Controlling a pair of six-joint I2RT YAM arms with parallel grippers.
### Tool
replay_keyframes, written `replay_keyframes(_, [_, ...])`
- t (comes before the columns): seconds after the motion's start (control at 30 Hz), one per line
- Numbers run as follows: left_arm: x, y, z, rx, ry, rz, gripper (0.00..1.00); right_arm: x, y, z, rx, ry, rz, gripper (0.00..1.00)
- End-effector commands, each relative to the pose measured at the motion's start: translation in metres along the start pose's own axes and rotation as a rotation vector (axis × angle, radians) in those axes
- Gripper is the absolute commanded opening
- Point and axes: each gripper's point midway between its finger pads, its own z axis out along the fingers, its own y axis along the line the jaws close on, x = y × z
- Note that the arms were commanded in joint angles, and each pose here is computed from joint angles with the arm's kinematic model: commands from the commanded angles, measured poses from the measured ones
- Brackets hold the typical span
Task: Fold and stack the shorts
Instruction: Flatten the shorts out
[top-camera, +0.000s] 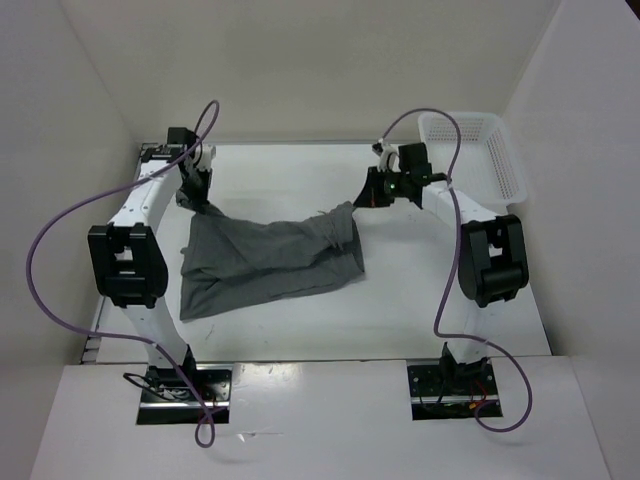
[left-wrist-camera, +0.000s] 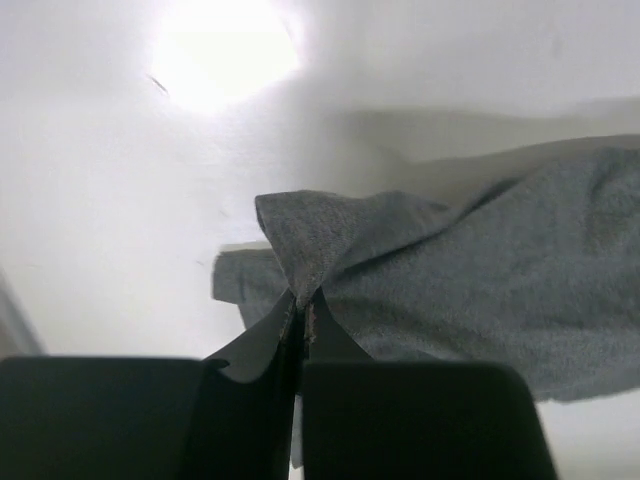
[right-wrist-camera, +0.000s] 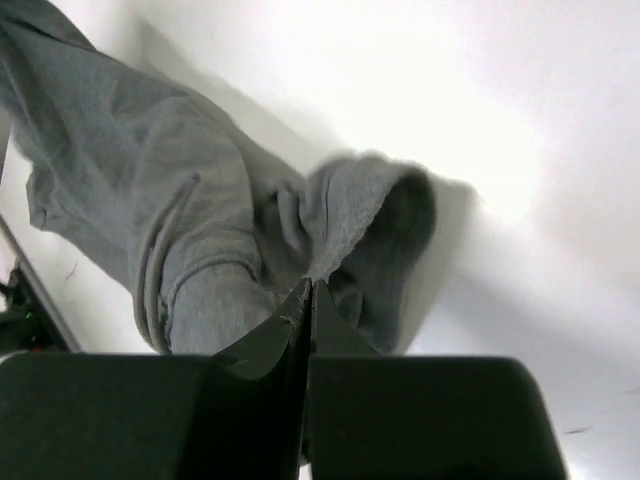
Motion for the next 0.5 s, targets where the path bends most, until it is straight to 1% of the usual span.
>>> replay_keyframes(0.0, [-0.076, 0.009, -0.072, -0.148, -0.311, 0.029, 0.0, -0.084, 0.009, -0.019, -0.009, -0.165, -0.16, 0.0])
replay_keyframes(0.03, [-0.087, 0.0, -0.085, -0.153, -0.358, 0.046, 0.0, -0.096, 0.011, -0.024, 0.004, -0.185, -0.183, 0.0])
replay_keyframes(0.1, [-0.105, -0.005, -0.107, -0.186, -0.44, 0.052, 0.0, -0.109, 0.014, -0.026, 0.003, -0.205, -0.218, 0.0])
replay_keyframes(0.17, [-0.109, -0.016, -0.124, -0.195, -0.485, 0.069, 0.0, -0.107, 0.014, -0.026, 0.004, -0.198, -0.213, 0.0])
replay_keyframes(0.2, [-0.102, -0.017, -0.117, -0.209, -0.466, 0.075, 0.0, -0.111, 0.017, -0.031, 0.004, -0.209, -0.232, 0.0])
replay_keyframes(0.27, [-0.092, -0.017, -0.118, -0.233, -0.461, 0.08, 0.0, -0.121, 0.028, -0.042, 0.001, -0.239, -0.255, 0.0])
replay_keyframes(0.3, [-0.089, -0.014, -0.115, -0.247, -0.46, 0.077, 0.0, -0.122, 0.025, -0.042, 0.017, -0.242, -0.263, 0.0])
replay_keyframes(0.33, [-0.084, -0.011, -0.109, -0.266, -0.454, 0.073, 0.0, -0.132, 0.025, -0.051, 0.032, -0.269, -0.272, 0.0])
replay_keyframes(0.37, [-0.082, -0.007, -0.105, -0.289, -0.452, 0.068, 0.0, -0.143, 0.028, -0.056, 0.043, -0.296, -0.278, 0.0])
replay_keyframes(0.4, [-0.087, 0.0, -0.106, -0.332, -0.476, 0.052, 0.0, -0.152, 0.023, -0.063, 0.077, -0.321, -0.281, 0.0])
replay_keyframes(0.47, [-0.091, 0.004, -0.107, -0.355, -0.496, 0.041, 0.0, -0.166, 0.018, -0.063, 0.108, -0.341, -0.294, 0.0])
